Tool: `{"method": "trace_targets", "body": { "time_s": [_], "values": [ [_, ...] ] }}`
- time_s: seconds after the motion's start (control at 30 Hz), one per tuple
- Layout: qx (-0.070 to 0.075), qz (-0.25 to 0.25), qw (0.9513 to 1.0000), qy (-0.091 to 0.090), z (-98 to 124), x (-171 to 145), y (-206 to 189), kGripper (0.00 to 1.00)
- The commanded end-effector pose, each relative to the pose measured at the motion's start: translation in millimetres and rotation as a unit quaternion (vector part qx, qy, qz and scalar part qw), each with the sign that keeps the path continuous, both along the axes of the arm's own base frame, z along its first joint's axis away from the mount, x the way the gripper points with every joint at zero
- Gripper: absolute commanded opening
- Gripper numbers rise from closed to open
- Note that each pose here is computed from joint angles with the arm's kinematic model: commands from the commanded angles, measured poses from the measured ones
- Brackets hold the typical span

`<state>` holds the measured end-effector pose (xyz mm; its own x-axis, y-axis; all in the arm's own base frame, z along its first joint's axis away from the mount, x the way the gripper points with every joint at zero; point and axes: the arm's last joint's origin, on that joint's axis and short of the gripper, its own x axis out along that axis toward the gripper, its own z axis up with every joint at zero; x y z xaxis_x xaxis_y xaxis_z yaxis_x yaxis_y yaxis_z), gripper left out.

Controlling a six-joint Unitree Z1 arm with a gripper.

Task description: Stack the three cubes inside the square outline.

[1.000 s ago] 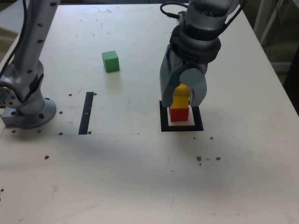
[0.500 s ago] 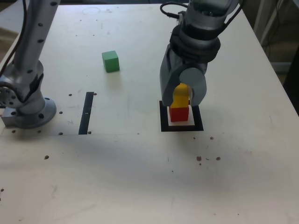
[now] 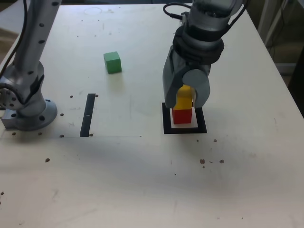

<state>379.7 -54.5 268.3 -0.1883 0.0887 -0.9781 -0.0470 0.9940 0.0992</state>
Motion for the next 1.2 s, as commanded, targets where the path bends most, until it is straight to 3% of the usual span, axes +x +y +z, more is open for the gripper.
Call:
{"method": "trace_targets", "body": {
  "time_s": [0.0,0.1,0.23,0.43,0.83,1.17],
  "values": [
    [-0.002,-0.001,1.0,0.005,-3,1,0,0.33],
    [-0.004,-0.002,1.0,0.006,-3,1,0,0.41],
    [-0.004,-0.004,1.0,0.005,-3,1,0,0.59],
    [0.006,-0.008,0.9999,0.008,-2,0,1,0.81],
    [0.024,-0.006,0.9996,0.015,10,-11,10,0.99],
    [0.013,-0.02,0.9997,0.006,48,-65,64,0.99]
  ]
}}
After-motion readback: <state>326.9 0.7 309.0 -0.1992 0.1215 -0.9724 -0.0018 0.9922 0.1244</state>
